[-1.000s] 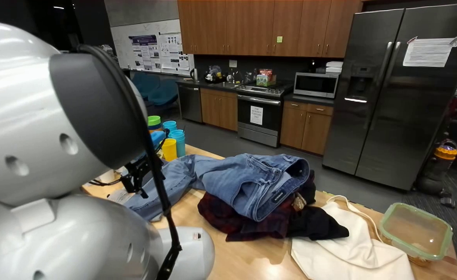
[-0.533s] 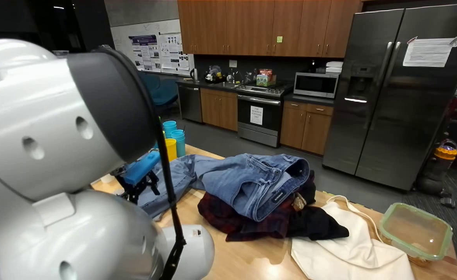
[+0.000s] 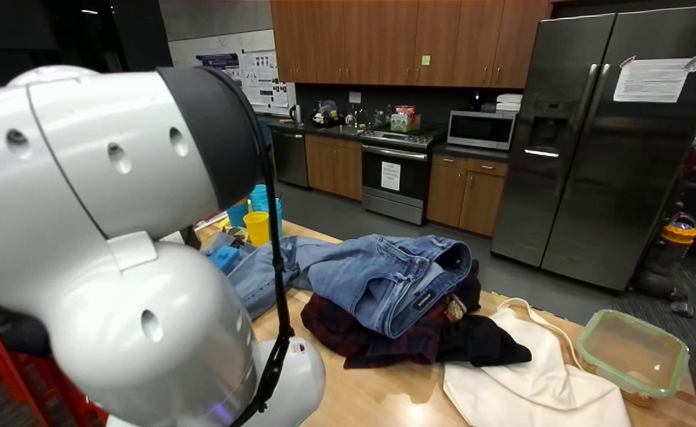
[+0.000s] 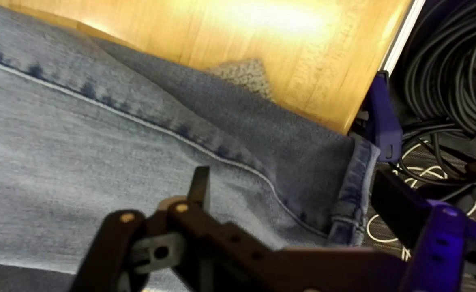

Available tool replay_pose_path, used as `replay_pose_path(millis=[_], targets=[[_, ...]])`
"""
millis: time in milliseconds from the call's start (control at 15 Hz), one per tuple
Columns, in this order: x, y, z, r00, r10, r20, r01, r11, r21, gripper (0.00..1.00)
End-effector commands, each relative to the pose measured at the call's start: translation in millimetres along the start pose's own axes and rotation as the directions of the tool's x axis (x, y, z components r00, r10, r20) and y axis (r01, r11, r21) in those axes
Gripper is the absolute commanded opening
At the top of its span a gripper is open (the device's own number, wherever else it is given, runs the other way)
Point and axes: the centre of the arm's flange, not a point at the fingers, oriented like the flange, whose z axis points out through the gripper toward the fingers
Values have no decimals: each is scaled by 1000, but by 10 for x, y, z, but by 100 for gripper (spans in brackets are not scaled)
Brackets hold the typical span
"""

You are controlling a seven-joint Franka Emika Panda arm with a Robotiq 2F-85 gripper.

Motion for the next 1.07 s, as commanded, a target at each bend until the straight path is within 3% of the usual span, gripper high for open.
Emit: replay_pose_path(millis=[0, 267, 400, 1000], targets=[[-211, -185, 247, 999, -9, -53, 11, 999, 39, 100], [-249, -153, 369, 998, 23, -64, -17, 996, 84, 100], [-270, -130, 414, 998, 33, -62, -27, 995, 96, 73], [-169, -16, 367, 999, 34, -28, -31, 995, 96, 6]])
